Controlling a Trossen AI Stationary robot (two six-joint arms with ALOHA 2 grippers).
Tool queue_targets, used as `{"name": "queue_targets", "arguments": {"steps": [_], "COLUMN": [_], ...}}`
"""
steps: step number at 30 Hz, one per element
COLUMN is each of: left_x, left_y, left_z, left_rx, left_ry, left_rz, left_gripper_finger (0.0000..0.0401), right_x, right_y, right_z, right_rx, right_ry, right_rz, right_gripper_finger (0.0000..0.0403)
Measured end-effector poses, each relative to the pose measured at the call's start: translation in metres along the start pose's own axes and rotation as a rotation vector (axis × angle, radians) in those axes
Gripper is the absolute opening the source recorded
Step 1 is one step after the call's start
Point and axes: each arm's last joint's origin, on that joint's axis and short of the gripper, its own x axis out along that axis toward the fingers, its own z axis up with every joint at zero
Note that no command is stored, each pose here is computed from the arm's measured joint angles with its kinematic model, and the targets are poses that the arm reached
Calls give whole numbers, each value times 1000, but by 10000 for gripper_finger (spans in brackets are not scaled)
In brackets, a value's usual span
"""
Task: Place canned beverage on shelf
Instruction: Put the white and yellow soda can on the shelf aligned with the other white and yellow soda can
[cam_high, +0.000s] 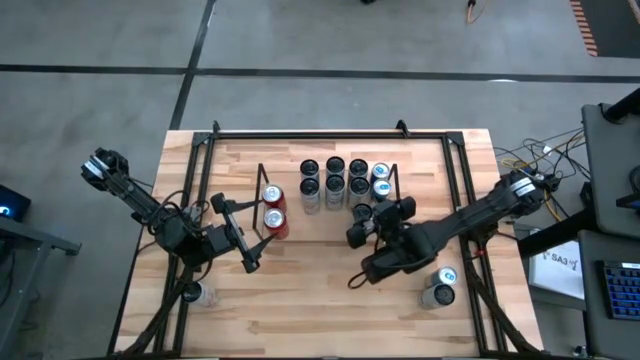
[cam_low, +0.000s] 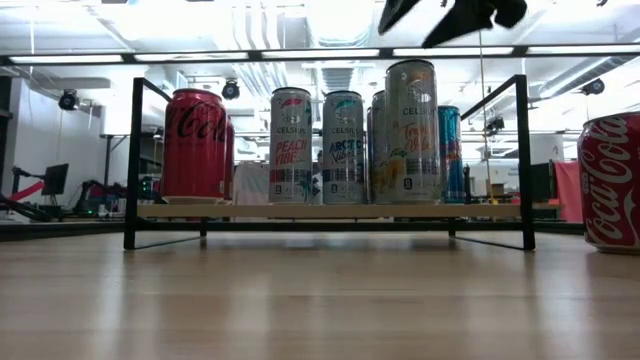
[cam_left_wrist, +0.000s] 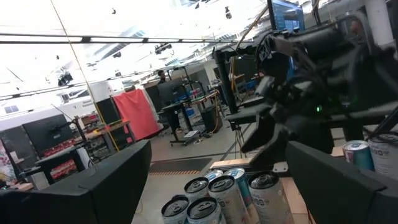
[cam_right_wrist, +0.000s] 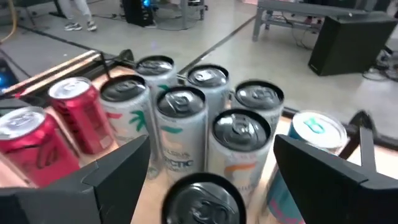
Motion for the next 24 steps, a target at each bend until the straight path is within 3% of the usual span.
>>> {"name": "queue_targets", "arguments": {"steps": [6, 14, 19, 24], "left_x": [0, 0, 0, 0], "left_y": [0, 0, 0, 0], "left_z": [0, 0, 0, 0], "left_rx": [0, 0, 0, 0], "left_ry": [0, 0, 0, 0], "left_rz": [0, 2, 2, 2], "left_gripper_finger": [355, 355, 355, 355], "right_x": [-11, -27, -25, -14], "right_y": [9, 17, 9, -11], "right_z": [28, 64, 75, 69], "right_rx": [-54, -80, -34, -42], "right_ry": [14, 179, 335, 486], "right_rz": [54, 209, 217, 56], "right_gripper_finger": [331, 307, 218, 73]}}
